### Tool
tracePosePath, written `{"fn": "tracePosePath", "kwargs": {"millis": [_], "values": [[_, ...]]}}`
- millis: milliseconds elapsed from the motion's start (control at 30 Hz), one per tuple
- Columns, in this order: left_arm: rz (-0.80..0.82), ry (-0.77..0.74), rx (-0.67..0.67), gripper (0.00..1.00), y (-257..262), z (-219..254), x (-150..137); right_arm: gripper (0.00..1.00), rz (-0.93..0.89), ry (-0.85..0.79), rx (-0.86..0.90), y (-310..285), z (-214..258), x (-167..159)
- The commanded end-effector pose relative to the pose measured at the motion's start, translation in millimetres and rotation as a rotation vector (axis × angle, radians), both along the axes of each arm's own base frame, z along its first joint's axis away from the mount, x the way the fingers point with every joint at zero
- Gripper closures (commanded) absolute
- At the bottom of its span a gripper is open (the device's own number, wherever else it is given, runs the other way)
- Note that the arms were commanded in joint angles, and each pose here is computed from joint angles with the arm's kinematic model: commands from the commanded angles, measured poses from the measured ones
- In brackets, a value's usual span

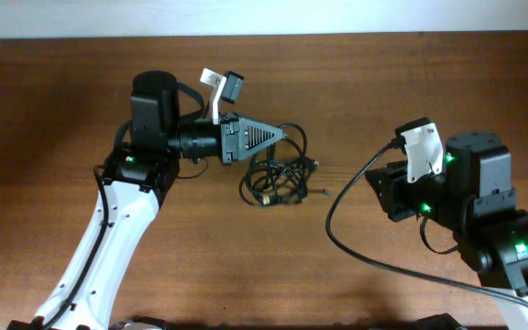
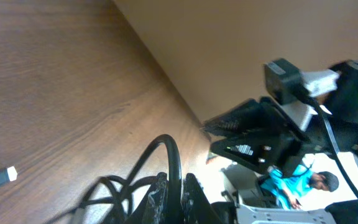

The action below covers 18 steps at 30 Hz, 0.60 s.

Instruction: Untangle cables

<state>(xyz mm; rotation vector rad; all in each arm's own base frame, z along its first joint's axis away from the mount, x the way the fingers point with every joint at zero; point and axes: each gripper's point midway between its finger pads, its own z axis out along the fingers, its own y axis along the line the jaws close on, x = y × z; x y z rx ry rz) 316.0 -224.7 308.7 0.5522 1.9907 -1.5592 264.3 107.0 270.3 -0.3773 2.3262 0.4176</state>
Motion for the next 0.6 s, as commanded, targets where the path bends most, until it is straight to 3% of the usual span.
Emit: {"fn": "tracePosePath", "kwargs": {"millis": [0,267,567], "values": [[-0.070,-0.042,-0.041,1.00,-1,13,-9,0.53,0.045,0.039,-0.008,5,-9,1],[-0.086,-0.111,-0.082,1.00,-3,31,-7,0.53,0.479,0.058,0.124,61,-14,-21],[-0.074,-0.179,-0.122,1.00,-4,53,-2,0.53,0.604,0.090,0.201,79,-24,-17]]}}
